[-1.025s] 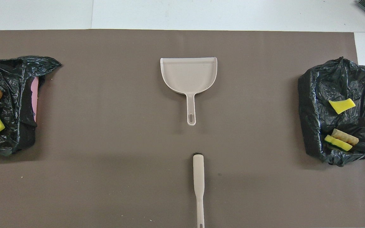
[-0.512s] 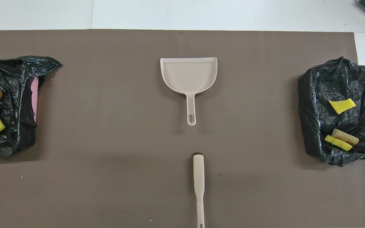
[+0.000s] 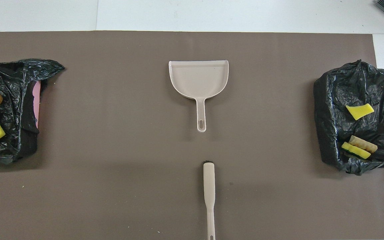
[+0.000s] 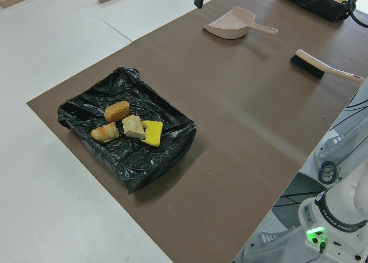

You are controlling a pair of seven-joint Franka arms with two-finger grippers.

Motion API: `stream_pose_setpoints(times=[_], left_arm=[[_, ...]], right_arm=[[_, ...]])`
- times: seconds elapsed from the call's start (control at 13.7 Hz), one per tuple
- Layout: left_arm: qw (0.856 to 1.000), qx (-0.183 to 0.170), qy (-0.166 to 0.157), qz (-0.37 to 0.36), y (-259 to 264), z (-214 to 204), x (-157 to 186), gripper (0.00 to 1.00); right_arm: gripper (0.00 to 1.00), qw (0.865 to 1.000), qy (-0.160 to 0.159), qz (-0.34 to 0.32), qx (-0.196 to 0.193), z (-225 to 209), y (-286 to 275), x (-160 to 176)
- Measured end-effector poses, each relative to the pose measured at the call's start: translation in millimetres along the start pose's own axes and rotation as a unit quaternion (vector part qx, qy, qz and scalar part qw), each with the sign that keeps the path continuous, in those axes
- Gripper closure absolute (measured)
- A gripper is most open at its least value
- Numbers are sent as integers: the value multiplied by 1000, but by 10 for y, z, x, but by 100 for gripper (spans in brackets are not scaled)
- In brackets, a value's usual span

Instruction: Sweep and dump trash in bin

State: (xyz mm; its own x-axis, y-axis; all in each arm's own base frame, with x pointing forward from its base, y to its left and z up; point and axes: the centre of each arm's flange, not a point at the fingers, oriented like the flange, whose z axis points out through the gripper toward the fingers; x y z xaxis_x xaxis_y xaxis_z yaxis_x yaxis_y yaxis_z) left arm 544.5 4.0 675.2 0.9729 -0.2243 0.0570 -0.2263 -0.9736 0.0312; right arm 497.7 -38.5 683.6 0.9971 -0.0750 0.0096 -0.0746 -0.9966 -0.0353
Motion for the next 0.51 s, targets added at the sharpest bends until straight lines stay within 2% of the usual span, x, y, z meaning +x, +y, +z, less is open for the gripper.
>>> stream_pose_setpoints(times=[0.51], left_arm=[[1000,-1,-2,12,131,8,27,0]], right_arm=[[0,1000,0,0,0,0,0,0]])
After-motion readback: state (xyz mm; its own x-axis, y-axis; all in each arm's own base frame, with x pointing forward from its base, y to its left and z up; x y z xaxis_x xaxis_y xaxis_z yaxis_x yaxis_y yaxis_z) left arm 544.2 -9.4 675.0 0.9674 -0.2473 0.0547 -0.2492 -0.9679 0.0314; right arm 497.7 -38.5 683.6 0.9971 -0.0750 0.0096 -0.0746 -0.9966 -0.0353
